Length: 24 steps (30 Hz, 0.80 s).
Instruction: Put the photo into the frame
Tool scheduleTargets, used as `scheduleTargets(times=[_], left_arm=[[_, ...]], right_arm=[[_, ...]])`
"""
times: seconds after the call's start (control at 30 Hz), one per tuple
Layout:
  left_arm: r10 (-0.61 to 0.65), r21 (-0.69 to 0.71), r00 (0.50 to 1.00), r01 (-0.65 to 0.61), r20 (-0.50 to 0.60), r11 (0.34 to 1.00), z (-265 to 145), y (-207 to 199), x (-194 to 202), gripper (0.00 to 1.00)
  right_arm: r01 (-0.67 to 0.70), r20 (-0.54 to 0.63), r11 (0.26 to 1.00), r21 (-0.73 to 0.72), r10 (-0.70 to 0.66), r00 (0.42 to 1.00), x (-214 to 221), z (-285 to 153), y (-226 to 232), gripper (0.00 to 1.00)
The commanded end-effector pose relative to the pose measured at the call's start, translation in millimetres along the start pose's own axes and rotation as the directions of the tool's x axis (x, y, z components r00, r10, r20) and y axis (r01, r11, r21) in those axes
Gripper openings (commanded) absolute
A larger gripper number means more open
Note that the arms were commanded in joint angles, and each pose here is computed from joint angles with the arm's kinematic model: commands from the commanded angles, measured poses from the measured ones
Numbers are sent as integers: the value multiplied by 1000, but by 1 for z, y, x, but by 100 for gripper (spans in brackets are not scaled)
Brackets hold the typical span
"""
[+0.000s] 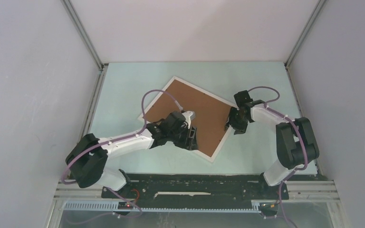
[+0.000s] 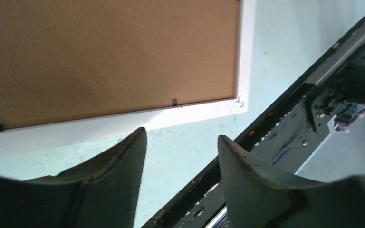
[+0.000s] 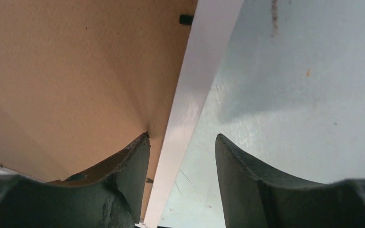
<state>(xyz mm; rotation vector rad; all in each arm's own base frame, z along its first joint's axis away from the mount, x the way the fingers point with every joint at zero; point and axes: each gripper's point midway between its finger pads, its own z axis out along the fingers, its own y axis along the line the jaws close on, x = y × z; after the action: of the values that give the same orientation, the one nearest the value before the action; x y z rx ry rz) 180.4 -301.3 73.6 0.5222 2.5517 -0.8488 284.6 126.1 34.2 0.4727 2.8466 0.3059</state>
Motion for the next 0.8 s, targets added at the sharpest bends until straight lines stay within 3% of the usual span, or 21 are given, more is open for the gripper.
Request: scheduleTargets(times=[0.0,0.17,0.23,0.33,0.47,0.6,0.77], left_arm=[[128,66,987,-135,101,989,-24,-34,-34,67],[231,13,962,-236,147,972,-33,-33,-37,81],[277,-53,945,-272,174,961,-35,-25,-40,90],[354,-156,907,-325,229,933,-38,-17,-45,94],[475,-253,818,-408,325,877,-37,-20,-52,94],[574,-205,703,-542,421,815,-26,-42,-41,97],[728,-207,567,-715,386,667,-15,-54,-13,99]], right_arm=[[-55,12,992,-110,56,998,-11,18,21,58],[-123,-51,987,-102,118,992,-4,33,13,37],[-140,-58,981,-131,134,989,2,32,14,23],[-139,-45,975,-172,133,990,6,21,21,0],[-121,-28,962,-244,117,993,4,-4,34,0],[-139,-48,941,-307,131,990,4,-27,40,0],[-172,-78,912,-372,154,985,3,-46,44,0]])
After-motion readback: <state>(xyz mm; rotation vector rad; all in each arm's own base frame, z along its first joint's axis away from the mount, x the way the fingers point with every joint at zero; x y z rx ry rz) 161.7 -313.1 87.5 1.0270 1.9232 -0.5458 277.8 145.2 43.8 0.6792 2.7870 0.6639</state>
